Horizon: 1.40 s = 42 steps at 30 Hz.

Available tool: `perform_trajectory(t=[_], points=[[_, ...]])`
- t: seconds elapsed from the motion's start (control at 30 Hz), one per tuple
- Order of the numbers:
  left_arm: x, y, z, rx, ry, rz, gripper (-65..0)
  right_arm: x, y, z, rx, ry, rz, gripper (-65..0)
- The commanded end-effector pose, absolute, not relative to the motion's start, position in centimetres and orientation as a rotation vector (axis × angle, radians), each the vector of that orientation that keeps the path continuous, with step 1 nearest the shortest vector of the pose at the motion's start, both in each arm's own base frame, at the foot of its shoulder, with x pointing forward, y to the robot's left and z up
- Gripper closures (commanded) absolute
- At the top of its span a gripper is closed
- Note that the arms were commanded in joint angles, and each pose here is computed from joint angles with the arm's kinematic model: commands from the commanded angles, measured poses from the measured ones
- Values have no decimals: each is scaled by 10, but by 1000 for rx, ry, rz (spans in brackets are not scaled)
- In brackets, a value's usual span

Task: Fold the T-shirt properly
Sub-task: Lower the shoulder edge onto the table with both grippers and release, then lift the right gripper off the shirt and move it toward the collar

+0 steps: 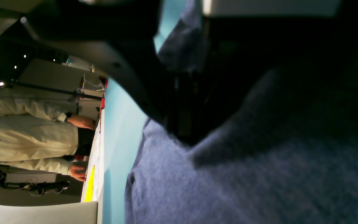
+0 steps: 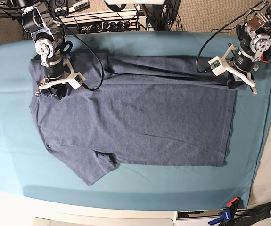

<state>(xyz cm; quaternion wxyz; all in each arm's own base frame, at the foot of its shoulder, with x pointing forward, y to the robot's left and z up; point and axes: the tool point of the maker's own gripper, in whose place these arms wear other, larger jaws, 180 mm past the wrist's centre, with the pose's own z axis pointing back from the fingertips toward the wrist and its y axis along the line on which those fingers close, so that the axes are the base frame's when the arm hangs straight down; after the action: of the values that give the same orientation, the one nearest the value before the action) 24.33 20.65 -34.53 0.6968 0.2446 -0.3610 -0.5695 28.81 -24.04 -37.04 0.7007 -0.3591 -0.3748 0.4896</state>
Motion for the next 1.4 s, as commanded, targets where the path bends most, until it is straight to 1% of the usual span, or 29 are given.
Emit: perform_trajectory(t=[0.0, 0.3, 0.8, 0.97, 1.07, 1.1, 1.13, 1.2, 1.23, 1.27, 1.37], points=[[251, 207, -334, 573, -842, -1283, 0, 297, -242, -356, -835, -883, 1092, 0], [245, 202, -341, 511, -821, -1299, 0, 308, -236, -347, -833, -933, 1103, 0], [245, 200, -341, 507, -828, -1300, 0, 310, -234, -345, -826, -948, 1105, 0], [245, 200, -341, 508, -828, -1300, 0, 309, -237, -346, -808, -945, 1056, 0], [245, 200, -341, 507, -828, -1299, -147, 312, -241, -339, -840, -974, 1014, 0], [245, 200, -341, 507, -827, -1299, -185, 312, -243, -336, -854, -984, 997, -38], [245, 200, -341, 508, -827, -1299, -209, 313, -245, -333, -865, -992, 984, -89], [245, 201, -341, 509, -827, -1298, -218, 313, -248, -330, -881, -998, 963, -183], [245, 201, -341, 510, -827, -1297, -218, 314, -249, -329, -888, -1000, 953, -216], [245, 201, -341, 511, -828, -1295, -218, 314, -250, -328, -898, -1004, 947, -229], [245, 201, -341, 510, -829, -1294, -218, 315, -255, -320, -931, -1030, 902, -230]])
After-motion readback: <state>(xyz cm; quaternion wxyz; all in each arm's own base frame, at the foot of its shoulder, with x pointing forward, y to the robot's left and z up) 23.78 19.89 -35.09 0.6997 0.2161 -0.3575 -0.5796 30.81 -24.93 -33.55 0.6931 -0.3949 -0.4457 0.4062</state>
